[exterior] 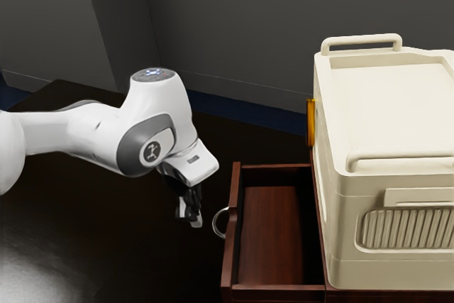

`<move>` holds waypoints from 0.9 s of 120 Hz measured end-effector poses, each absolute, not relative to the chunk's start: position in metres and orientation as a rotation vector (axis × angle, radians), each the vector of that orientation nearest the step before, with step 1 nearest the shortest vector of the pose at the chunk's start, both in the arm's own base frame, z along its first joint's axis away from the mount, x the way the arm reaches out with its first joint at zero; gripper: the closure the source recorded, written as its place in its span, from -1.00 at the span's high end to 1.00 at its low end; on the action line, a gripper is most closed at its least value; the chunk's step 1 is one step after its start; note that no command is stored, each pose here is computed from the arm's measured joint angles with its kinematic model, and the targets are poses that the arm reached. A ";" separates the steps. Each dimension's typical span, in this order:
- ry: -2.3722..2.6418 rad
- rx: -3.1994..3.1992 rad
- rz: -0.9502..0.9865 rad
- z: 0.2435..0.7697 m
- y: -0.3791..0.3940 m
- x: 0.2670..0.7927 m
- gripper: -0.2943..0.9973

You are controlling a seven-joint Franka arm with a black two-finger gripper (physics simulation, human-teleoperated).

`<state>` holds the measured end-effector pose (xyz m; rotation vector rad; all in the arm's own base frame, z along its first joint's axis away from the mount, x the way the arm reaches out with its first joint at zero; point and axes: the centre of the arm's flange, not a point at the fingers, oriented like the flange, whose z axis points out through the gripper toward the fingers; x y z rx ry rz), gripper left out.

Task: Push the drawer handle with one arm to close the drawer

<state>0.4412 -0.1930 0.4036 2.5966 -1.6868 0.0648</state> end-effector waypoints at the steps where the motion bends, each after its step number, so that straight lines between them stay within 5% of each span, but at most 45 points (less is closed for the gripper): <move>1: -1.687 2.597 0.063 0.403 -0.193 0.441 -0.67; 108: -1.834 2.484 0.104 0.401 -0.263 0.465 -0.67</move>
